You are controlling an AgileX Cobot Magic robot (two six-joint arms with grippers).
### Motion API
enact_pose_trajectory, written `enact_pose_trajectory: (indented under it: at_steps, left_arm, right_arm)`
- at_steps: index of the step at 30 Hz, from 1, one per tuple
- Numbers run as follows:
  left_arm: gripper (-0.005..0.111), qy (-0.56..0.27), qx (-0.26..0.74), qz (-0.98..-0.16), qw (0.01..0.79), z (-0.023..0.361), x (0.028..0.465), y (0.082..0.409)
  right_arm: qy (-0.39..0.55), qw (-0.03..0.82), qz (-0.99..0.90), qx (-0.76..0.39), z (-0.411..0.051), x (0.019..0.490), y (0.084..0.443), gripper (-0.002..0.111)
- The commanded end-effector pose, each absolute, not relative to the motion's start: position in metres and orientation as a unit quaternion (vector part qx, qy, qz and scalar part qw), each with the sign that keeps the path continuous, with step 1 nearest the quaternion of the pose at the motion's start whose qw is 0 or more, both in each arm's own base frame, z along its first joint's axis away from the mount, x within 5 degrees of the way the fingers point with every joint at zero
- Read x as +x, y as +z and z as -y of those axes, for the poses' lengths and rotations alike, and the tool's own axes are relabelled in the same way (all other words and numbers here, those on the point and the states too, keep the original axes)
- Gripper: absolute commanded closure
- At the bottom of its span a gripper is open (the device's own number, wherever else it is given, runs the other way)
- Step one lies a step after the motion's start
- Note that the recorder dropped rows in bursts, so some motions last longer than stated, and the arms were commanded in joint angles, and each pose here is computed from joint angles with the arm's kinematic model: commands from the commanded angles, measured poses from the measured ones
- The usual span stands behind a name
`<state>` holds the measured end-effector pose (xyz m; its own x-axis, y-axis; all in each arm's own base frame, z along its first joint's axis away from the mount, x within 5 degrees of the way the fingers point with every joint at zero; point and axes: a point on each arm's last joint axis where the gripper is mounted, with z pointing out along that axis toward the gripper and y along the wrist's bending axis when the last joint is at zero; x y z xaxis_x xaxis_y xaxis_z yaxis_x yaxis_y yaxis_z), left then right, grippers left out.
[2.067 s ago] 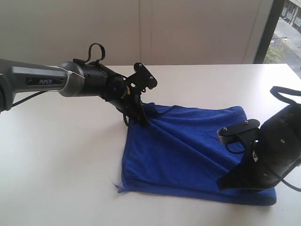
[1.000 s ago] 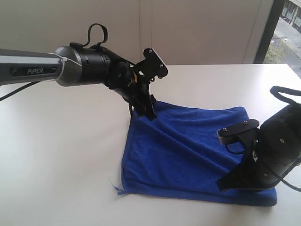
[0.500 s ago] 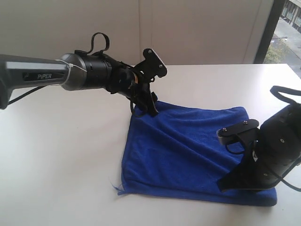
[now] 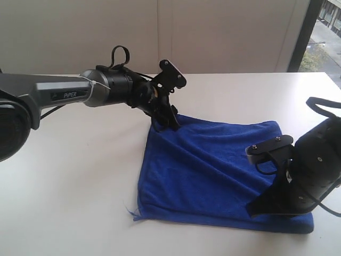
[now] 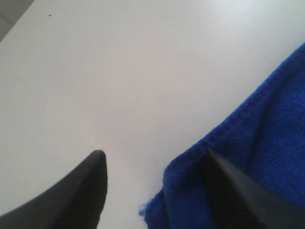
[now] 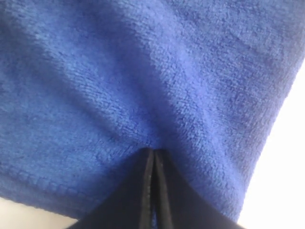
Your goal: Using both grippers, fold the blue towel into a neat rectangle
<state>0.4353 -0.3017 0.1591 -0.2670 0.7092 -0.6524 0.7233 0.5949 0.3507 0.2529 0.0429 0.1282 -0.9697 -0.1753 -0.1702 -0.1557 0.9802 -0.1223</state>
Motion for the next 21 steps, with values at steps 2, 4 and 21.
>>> enact_pose_trajectory:
  at_steps: [2, 4, 21]
  left_arm:
    - [0.044, -0.007, 0.443, -0.804, 0.397, 0.2972, 0.4407, 0.1471]
    - [0.044, 0.000, 0.449, -0.801, 0.395, 0.2959, 0.4418, 0.1445]
    - [0.047, 0.060, 0.499, -0.778, 0.378, 0.2893, 0.4431, 0.1429]
  right_arm:
    - [-0.053, 0.058, -0.994, -0.077, -0.0412, 0.2471, 0.1167, 0.108]
    - [-0.053, 0.058, -0.994, -0.077, -0.0412, 0.2471, 0.1167, 0.108]
    - [-0.052, 0.053, -0.994, -0.078, -0.0412, 0.2462, 0.1165, 0.108]
